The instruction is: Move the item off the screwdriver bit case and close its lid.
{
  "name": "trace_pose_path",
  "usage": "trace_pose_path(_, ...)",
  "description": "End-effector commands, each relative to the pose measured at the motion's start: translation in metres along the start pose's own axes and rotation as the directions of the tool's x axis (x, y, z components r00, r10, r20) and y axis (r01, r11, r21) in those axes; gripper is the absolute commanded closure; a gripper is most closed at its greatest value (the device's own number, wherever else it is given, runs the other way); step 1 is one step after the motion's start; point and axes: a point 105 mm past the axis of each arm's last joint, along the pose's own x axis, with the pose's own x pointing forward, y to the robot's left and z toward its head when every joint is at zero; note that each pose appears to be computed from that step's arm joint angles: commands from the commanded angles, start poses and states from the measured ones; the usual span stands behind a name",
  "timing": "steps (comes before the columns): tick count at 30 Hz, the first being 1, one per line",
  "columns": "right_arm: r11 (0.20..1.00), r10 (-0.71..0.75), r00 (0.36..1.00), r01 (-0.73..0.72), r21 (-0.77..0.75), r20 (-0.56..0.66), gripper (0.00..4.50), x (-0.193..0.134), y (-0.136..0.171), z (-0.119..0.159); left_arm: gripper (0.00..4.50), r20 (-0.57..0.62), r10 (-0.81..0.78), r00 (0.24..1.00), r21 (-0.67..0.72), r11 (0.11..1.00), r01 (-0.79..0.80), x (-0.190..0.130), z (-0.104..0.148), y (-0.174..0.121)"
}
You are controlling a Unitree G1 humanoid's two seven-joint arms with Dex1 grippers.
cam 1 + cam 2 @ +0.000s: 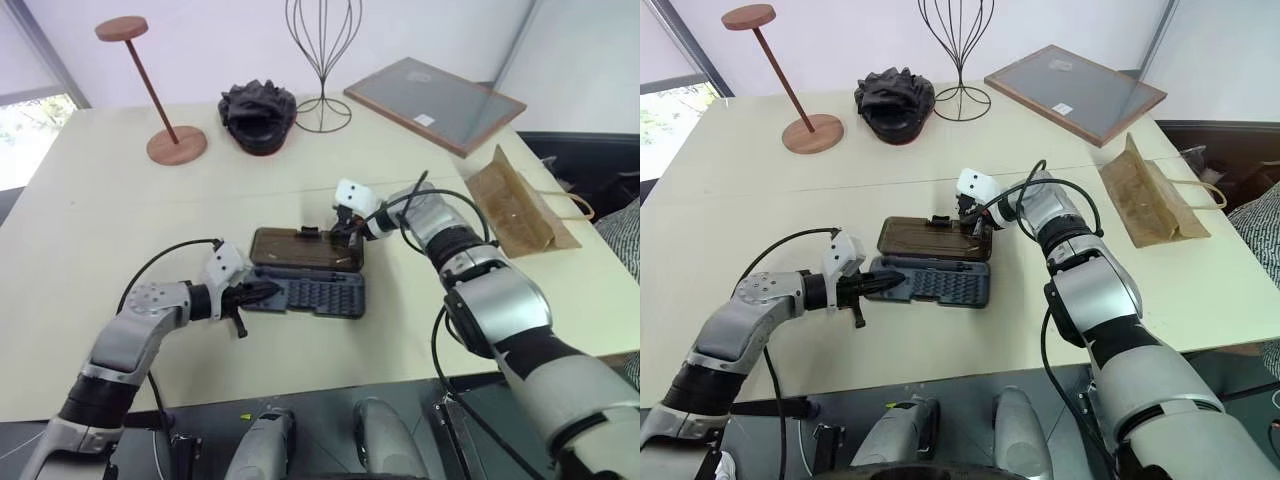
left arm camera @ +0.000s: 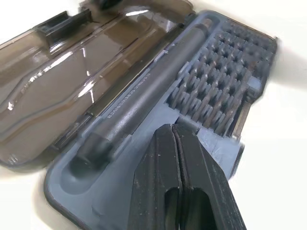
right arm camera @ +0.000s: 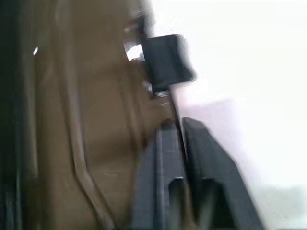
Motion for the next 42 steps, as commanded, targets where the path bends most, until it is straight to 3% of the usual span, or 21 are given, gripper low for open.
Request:
trace_pose_path(1,0.999,0.041,0.998,-0.038,0.038,-0.056,4.46,0.012,0.013,-0.019,4.5,-0.023,0.011,1.0,-0.006,1.0,-0.011,-0.003,-0.005,-0.001)
trace_pose_path(8,1.0,0.028,0.997,-0.028,-0.012,-0.067,4.46,0.012,0.012,-0.018,4.5,-0.02,0.021,1.0,-0.008,1.0,-0.021,-0.004,-0.005,-0.001)
trace_pose_path(12,0.986,-0.055,0.995,0.041,-0.164,-0.081,4.46,0.007,0.0,-0.011,4.5,-0.017,0.025,1.0,-0.008,1.0,-0.025,-0.004,-0.004,0.0)
trace_pose_path(18,0.875,-0.193,0.981,0.162,-0.456,-0.023,4.46,-0.007,-0.018,0.01,4.5,0.004,0.047,0.999,-0.008,0.999,-0.047,-0.002,0.0,0.005)
trace_pose_path(27,0.764,-0.19,0.971,0.241,-0.599,0.148,4.46,-0.026,-0.003,0.037,4.5,0.077,0.093,0.993,-0.045,0.995,-0.09,0.002,0.019,0.022)
trace_pose_path(37,0.675,-0.227,0.935,0.353,-0.648,0.272,4.46,-0.051,0.028,0.061,4.5,0.244,0.174,0.954,-0.176,0.975,-0.133,-0.006,0.061,0.05)
trace_pose_path(42,0.654,-0.243,0.925,0.378,-0.655,0.291,4.46,-0.052,0.034,0.064,4.5,0.38,0.203,0.902,-0.243,0.963,-0.115,-0.021,0.102,0.066)
